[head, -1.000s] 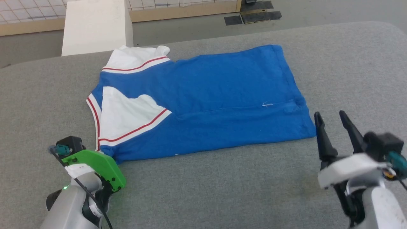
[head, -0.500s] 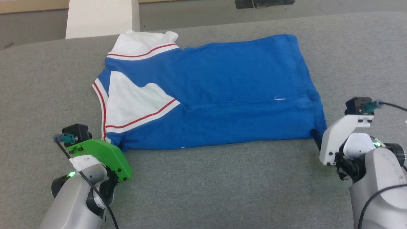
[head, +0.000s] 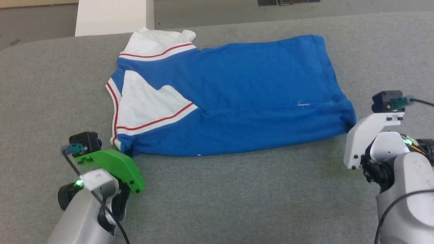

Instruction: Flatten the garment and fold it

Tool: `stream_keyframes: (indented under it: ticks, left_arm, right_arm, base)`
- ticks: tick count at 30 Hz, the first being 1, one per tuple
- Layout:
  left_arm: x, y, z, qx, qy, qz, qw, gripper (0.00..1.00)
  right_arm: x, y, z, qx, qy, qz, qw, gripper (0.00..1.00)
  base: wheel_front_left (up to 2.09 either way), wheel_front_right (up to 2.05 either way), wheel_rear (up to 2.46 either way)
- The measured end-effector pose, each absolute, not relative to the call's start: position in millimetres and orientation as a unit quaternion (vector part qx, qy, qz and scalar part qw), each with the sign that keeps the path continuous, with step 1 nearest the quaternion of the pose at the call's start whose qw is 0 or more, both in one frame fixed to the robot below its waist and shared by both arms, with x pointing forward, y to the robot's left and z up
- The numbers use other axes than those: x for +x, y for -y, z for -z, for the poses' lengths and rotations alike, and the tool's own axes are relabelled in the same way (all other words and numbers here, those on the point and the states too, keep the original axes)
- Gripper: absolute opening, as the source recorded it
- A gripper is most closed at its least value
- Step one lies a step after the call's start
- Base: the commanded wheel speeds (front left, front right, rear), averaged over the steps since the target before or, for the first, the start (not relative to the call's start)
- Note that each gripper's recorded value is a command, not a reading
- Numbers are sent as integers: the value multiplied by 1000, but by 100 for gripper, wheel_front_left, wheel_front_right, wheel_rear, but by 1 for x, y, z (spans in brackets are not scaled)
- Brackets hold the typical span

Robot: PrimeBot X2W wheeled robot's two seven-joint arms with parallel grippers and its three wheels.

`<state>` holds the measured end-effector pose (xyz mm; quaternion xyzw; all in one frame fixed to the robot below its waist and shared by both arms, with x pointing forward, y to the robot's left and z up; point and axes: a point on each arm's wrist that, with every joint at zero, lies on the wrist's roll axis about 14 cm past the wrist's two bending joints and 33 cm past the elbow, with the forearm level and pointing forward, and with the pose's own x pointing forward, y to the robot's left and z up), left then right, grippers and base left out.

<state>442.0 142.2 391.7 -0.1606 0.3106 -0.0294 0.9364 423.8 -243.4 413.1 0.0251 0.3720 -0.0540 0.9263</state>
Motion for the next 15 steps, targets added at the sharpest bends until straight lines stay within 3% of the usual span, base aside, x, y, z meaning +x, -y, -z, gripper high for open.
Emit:
stream_keyframes:
  ticks: [6, 15]
  left_arm:
    - [432, -148, -413, -146, -241, 26, 959, 0]
    - [380, -153, -420, -128, -241, 26, 962, 0]
  right_arm:
    - [419, 241, -438, 19, -259, 50, 964, 0]
    - [364, 249, -441, 47, -241, 68, 967, 0]
  base:
    - [0, 0, 0]
    - [0, 0, 0]
